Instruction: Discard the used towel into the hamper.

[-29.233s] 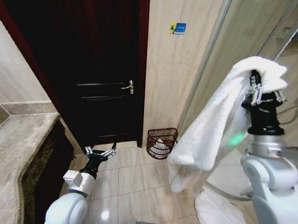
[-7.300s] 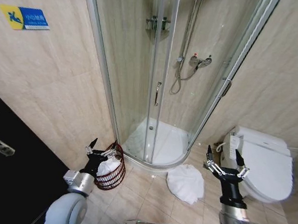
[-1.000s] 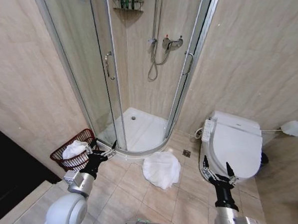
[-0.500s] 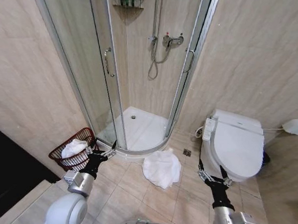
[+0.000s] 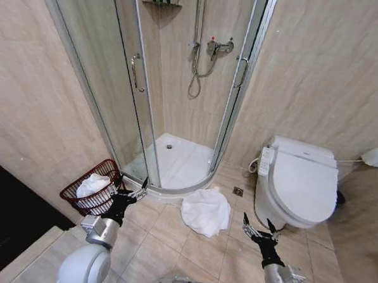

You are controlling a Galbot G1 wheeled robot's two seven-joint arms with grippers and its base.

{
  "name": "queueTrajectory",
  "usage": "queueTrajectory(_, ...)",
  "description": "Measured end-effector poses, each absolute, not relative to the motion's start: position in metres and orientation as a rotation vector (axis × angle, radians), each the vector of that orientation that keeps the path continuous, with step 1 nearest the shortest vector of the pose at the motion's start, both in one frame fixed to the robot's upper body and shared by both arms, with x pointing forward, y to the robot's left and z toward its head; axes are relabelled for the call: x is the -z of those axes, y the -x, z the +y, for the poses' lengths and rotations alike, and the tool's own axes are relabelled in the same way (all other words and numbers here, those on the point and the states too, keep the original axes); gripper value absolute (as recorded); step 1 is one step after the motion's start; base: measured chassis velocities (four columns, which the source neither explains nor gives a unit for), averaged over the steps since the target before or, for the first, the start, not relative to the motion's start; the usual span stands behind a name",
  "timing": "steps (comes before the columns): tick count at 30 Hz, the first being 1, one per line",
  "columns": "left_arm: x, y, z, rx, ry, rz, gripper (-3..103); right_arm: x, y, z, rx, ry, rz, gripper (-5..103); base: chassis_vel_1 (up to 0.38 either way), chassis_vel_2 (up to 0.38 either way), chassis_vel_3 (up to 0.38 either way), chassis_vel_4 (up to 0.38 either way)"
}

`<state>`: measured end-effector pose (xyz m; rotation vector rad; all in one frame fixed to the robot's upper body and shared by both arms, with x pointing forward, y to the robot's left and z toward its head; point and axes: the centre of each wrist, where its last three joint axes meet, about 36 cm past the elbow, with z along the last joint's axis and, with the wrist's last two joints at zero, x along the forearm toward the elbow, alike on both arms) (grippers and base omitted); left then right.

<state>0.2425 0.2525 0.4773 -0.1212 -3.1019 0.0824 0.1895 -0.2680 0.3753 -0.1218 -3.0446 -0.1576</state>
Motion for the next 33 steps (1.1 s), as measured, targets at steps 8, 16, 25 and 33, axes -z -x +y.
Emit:
queueTrajectory(8, -0.477, -0.242, 0.253, -0.082, 0.121, -3.102, 100, -0.422, -0.187, -0.255, 0.070, 0.116, -3.189, 100, 0.000, 0.000, 0.000, 0.000)
queueTrajectory(16, -0.477, -0.242, 0.253, -0.082, 0.121, -3.102, 100, -0.434, -0.185, -0.243, 0.065, 0.149, -3.214, 100, 0.000, 0.000, 0.000, 0.000)
queueTrajectory(25, -0.477, -0.242, 0.253, -0.082, 0.121, -3.102, 100, -0.430, -0.183, -0.242, 0.068, 0.191, -3.212, 100, 0.000, 0.000, 0.000, 0.000)
queueTrajectory(33, -0.477, -0.242, 0.253, -0.082, 0.121, -3.102, 100, -0.424, -0.182, -0.242, 0.055, 0.199, -3.201, 100, 0.000, 0.000, 0.000, 0.000)
